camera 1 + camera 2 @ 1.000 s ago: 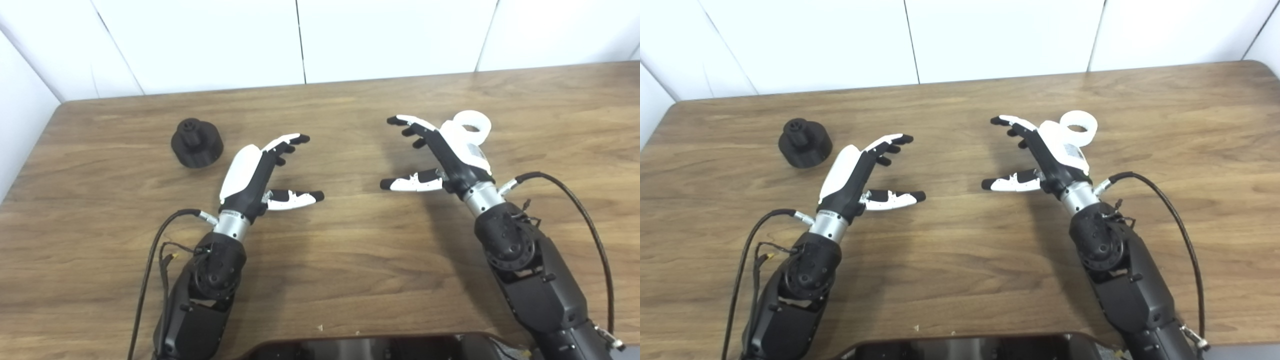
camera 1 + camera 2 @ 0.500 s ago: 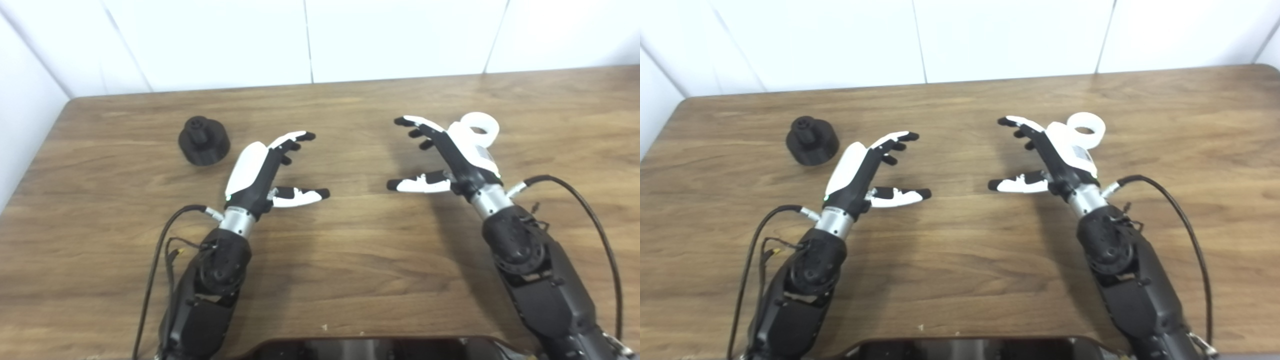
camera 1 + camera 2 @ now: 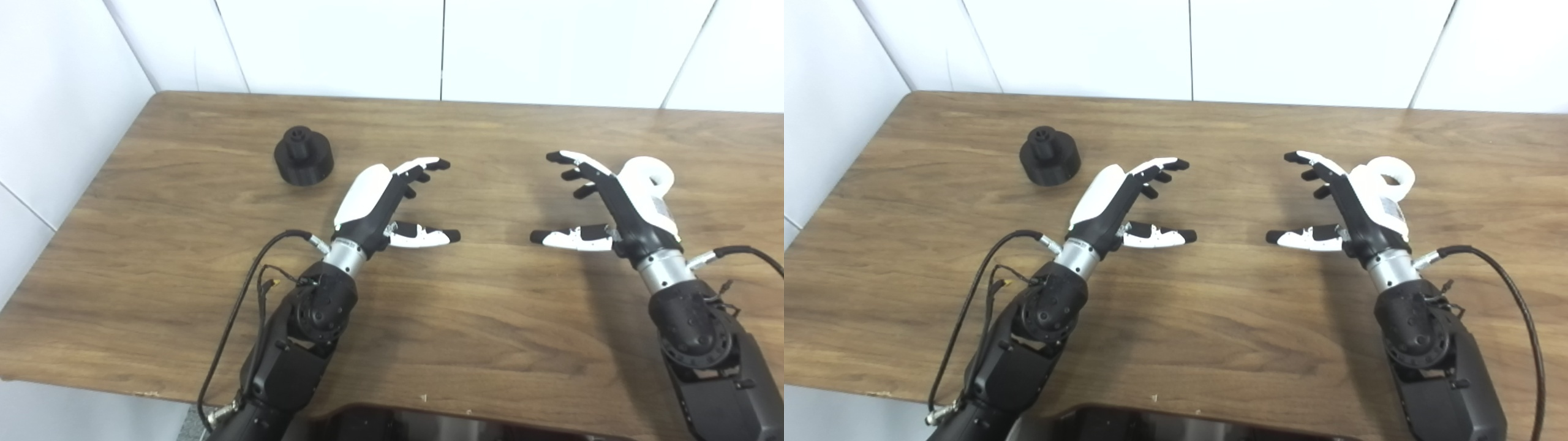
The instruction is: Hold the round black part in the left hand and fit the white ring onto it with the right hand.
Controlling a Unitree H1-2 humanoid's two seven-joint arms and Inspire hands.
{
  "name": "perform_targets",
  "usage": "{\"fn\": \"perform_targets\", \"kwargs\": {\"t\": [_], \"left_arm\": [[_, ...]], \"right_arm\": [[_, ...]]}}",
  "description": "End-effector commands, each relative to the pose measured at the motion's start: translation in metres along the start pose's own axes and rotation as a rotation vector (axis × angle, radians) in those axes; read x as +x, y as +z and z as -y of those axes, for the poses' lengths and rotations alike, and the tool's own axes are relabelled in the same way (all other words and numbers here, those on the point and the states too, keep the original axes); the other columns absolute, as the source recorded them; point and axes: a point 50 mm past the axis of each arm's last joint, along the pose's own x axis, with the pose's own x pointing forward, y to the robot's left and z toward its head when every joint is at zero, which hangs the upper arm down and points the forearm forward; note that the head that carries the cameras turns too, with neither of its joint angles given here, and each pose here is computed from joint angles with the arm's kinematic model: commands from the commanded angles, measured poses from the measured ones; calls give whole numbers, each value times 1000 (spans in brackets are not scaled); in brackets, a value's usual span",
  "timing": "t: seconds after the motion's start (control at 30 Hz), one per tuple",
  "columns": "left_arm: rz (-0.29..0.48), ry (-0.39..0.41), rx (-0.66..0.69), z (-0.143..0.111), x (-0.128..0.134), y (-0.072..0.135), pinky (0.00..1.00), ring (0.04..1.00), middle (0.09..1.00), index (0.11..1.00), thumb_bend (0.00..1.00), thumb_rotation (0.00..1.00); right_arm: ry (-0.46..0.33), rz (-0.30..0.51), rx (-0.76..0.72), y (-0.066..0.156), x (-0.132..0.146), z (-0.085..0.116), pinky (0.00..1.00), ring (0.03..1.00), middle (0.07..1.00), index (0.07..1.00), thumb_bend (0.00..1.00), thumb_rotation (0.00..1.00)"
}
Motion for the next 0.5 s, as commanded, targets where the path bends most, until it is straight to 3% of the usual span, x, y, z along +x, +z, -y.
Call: {"fn": "perform_targets", "kwargs": {"t": [0.0, 0.2, 0.33, 0.47], "left_arm": [[56, 58, 18, -14, 10, 12, 673, 796, 849, 801, 829, 247], [44, 95, 69, -21, 7, 8, 660, 793, 855, 799, 816, 270], [-8, 223, 162, -35, 1, 1, 713, 896, 947, 802, 838, 317], [-61, 269, 230, -55, -1, -9, 847, 990, 997, 819, 844, 368]], "right_arm": [[-51, 65, -6, 10, 9, 15, 647, 777, 845, 828, 826, 235], [-49, 58, -4, 10, 9, 13, 655, 784, 847, 828, 826, 225], [-49, 56, -5, 9, 9, 12, 659, 789, 851, 831, 823, 228], [-52, 62, 1, 8, 9, 13, 654, 785, 851, 830, 821, 229]]}}
